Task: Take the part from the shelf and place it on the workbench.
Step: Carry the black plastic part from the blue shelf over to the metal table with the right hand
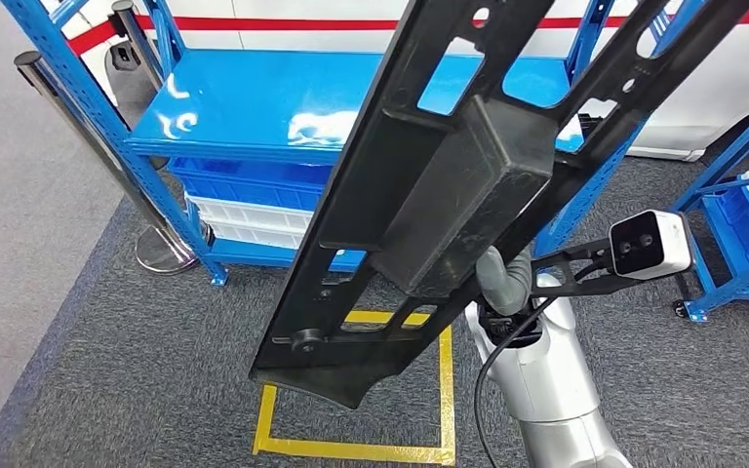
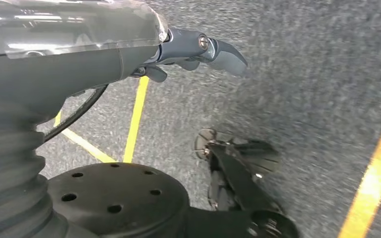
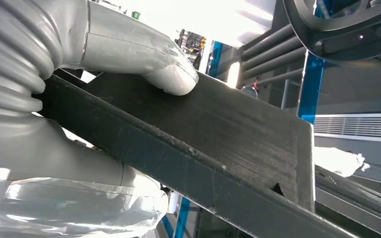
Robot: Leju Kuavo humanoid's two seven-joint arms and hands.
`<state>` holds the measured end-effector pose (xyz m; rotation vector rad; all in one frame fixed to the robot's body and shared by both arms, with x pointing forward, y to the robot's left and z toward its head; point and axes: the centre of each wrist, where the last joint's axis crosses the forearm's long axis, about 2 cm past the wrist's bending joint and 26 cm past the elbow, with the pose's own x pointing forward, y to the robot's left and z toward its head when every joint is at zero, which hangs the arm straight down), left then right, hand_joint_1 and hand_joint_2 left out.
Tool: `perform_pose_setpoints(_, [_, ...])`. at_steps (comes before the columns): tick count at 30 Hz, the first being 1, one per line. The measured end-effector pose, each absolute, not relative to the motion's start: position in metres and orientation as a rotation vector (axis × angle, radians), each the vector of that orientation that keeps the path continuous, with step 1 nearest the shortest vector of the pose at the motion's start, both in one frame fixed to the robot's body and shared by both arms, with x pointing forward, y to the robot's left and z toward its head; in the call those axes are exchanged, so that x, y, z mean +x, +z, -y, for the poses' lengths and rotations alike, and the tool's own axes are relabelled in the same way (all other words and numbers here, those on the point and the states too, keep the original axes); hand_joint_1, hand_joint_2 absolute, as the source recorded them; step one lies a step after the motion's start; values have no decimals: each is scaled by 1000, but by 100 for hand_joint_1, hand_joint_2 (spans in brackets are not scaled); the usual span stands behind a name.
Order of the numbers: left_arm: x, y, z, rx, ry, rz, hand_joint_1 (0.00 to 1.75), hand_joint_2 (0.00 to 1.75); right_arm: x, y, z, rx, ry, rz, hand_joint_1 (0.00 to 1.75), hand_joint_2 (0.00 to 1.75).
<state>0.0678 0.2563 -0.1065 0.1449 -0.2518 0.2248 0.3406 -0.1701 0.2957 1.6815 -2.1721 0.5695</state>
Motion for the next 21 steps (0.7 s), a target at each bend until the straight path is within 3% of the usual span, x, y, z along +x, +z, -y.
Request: perform_pose_setpoints(21, [70, -106, -258, 149, 216, 264, 0, 175, 341, 298, 172, 1655, 592, 2196, 175, 175])
